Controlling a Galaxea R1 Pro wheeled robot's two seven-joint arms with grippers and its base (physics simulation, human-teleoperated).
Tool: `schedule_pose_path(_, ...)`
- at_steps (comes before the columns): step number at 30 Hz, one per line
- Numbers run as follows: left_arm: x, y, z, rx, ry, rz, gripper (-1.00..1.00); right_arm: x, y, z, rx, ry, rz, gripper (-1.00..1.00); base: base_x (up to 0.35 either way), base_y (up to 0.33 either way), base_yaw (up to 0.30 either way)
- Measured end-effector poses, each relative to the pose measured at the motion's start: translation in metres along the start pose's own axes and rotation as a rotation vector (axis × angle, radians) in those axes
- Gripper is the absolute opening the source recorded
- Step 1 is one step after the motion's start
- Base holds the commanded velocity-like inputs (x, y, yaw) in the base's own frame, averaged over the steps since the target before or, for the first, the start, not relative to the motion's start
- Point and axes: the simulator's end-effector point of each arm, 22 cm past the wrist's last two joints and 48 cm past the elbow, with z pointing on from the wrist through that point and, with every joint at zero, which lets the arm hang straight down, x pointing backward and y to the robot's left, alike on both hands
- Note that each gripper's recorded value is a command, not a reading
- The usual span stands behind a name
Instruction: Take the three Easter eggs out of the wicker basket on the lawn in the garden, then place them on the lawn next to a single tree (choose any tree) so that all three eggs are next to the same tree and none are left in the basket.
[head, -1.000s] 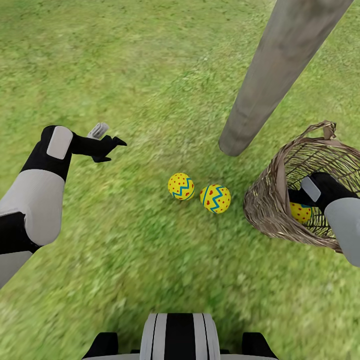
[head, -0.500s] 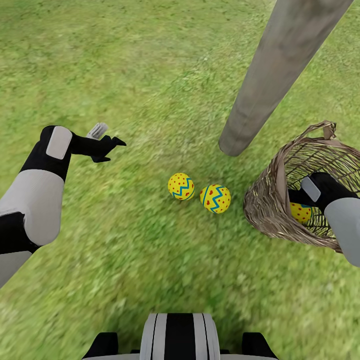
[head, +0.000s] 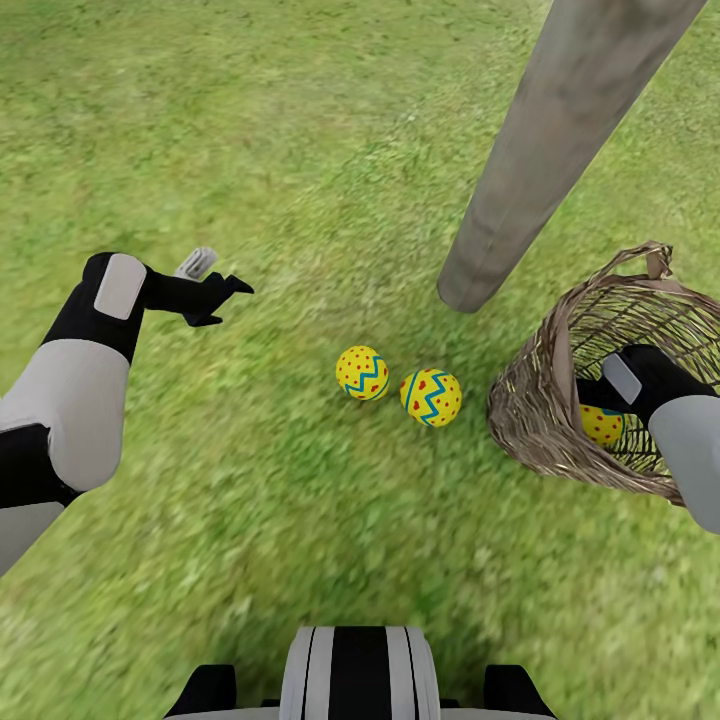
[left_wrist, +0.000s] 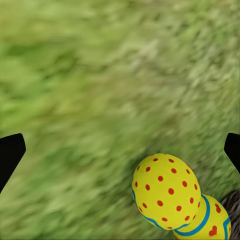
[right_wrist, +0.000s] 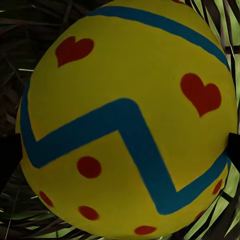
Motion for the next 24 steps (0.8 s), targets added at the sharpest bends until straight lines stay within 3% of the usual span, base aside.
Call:
schedule_pose_path(8, 0.000, 0.001, 0.000, -0.001, 0.000, -0.001, 1.00, 0.000, 0.000, 0.000, 0.001, 0.000, -0.001, -1.00, 0.000, 0.000, 0.000)
schedule_pose_path(10, -0.003, -0.004, -0.005, 0.004, -0.006, 0.001, 1.00, -0.002, 0.006, -0.005, -0.030, -0.003, 0.032, -1.00, 0.000, 0.000, 0.000)
schedule_pose_path(15, -0.008, -0.015, -0.018, 0.017, -0.020, 0.008, 1.00, -0.009, 0.007, -0.018, -0.041, -0.022, 0.038, -1.00, 0.000, 0.000, 0.000)
schedule_pose_path(20, 0.000, -0.018, -0.021, 0.017, 0.006, -0.002, 1.00, -0.016, 0.004, -0.031, -0.048, -0.039, 0.044, -1.00, -0.007, 0.000, 0.000)
schedule_pose_path(24, -0.005, -0.023, -0.032, 0.024, -0.006, -0.003, 1.00, -0.022, 0.003, -0.041, -0.054, -0.052, 0.050, -1.00, -0.188, 0.000, 0.000)
